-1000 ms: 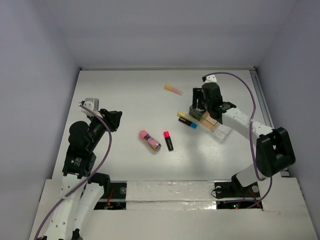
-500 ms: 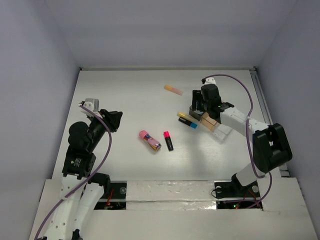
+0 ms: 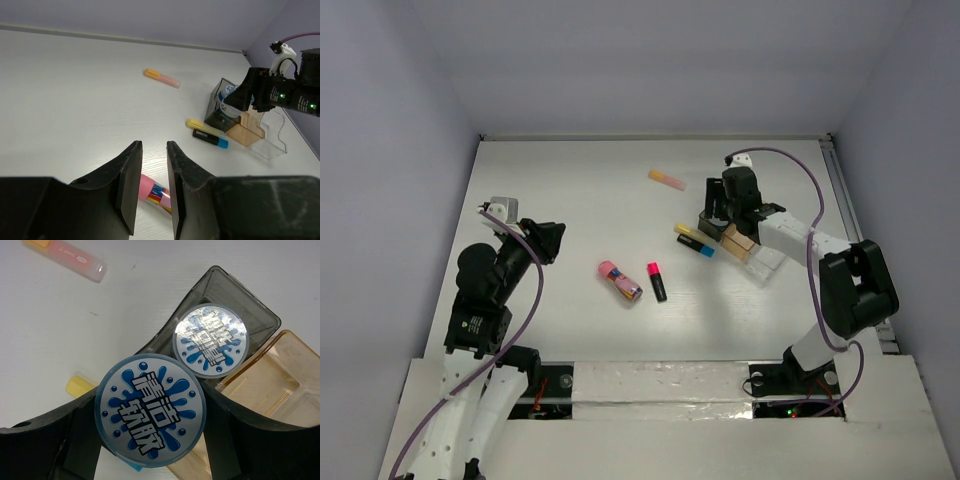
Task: Sort the stationery into containers
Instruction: Place the stationery in the storage box, then pick up the pen from the center of the board.
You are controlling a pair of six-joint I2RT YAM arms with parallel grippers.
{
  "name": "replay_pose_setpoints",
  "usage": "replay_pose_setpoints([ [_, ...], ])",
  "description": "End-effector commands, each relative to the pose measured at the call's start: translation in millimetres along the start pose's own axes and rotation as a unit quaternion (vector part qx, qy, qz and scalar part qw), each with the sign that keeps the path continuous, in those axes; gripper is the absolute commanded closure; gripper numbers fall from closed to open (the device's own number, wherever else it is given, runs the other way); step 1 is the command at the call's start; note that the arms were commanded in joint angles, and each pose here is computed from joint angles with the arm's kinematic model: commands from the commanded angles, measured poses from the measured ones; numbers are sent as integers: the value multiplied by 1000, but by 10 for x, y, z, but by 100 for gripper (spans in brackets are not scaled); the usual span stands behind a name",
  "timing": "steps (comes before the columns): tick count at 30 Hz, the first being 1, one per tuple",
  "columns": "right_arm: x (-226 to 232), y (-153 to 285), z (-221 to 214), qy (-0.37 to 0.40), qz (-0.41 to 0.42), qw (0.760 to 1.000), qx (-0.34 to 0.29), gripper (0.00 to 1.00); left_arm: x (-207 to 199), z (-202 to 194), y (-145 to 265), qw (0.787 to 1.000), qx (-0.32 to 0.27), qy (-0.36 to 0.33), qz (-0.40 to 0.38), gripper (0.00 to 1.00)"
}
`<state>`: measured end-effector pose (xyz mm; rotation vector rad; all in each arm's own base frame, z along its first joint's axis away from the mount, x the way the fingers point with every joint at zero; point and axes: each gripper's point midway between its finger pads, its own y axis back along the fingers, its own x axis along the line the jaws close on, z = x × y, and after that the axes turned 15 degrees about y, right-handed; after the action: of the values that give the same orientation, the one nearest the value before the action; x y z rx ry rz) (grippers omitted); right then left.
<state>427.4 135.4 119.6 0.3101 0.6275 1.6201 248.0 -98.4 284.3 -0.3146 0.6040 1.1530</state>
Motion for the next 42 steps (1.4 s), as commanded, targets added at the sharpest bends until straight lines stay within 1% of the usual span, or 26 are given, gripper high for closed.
replay_pose_setpoints([
  [1, -120, 36, 370, -18, -24, 998, -49, 28, -153, 207, 1, 999, -29, -8, -22, 77],
  [7, -158, 106, 468, -21, -29, 998, -61, 27, -154, 219, 14, 999, -32, -9, -22, 77],
  [10, -154, 122, 491, -18, -26, 998, -62, 16, -171, 198, 20, 999, -28, -9, -28, 77],
  [12, -157, 148, 500, -15, -24, 998, -61, 13, -161, 212, 34, 999, -32, -11, -24, 77],
  [17, -121, 228, 610, -12, -7, 997, -73, 13, -169, 203, 27, 999, -30, -9, -27, 77],
  [18, -112, 253, 653, -14, -3, 997, -80, 19, -173, 212, 38, 999, -32, -9, -27, 77],
  [19, -86, 259, 673, -4, 6, 996, -84, 45, -157, 220, 33, 999, -34, -10, -23, 77],
  [20, 29, 278, 763, 2, 40, 994, -99, 62, -159, 224, 25, 999, -34, -9, -23, 77],
  [22, 163, 238, 830, 12, 75, 992, -102, 96, -165, 199, 9, 999, -27, -9, -26, 81],
  [23, 293, 232, 869, 19, 110, 988, -105, 100, -168, 196, 14, 999, -28, -9, -27, 82],
  [24, 350, 228, 1005, 22, 125, 985, -118, 100, -167, 200, 23, 999, -29, -9, -27, 84],
  [26, 549, 113, 952, 46, 173, 978, -104, 100, -142, 231, 34, 999, -36, -10, -18, 88],
  [27, 588, 64, 966, 51, 181, 977, -98, 100, -134, 237, 29, 999, -37, -10, -15, 92],
  [28, 599, 62, 1187, 58, 183, 975, -115, 100, -120, 226, 14, 999, -35, -9, -13, 95],
  [29, 699, -100, 1068, 64, 201, 973, -90, 100, -122, 224, 13, 999, -34, -8, -13, 98],
  [30, 743, -170, 1091, 69, 208, 972, -88, 100, -122, 215, 12, 999, -33, -8, -14, 100],
  [31, 766, -194, 1308, 72, 212, 969, -106, 100, -128, 228, 27, 999, -36, -9, -15, 100],
  [32, 836, -410, 1174, 75, 217, 970, -83, 99, -122, 232, 30, 999, -37, -9, -13, 100],
  [33, 855, -487, 1156, 77, 217, 970, -73, 97, -125, 239, 32, 999, -38, -9, -13, 100],
  [34, 837, -413, 1427, 72, 215, 969, -100, 85, -113, 244, 23, 999, -39, -9, -9, 100],
  [35, 906, -703, 1208, 71, 213, 972, -75, 76, -112, 236, 17, 999, -37, -8, -10, 100],
  [36, 944, -764, 1213, 69, 219, 970, -75, 63, -123, 237, 19, 999, -36, -9, -12, 100],
  [37, 975, -823, 1218, 69, 222, 970, -74, 42, -135, 228, 25, 999, -35, -8, -15, 100],
  [38, 1013, -814, 1369, 69, 233, 967, -81, 36, -142, 231, 28, 999, -35, -8, -17, 100],
  [39, 1087, -997, 1209, 73, 242, 966, -58, 32, -137, 231, 26, 999, -36, -8, -16, 100],
  [42, 1125, -1135, 1332, 83, 244, 965, -51, 23, -133, 217, 2, 999, -31, -8, -17, 100],
])
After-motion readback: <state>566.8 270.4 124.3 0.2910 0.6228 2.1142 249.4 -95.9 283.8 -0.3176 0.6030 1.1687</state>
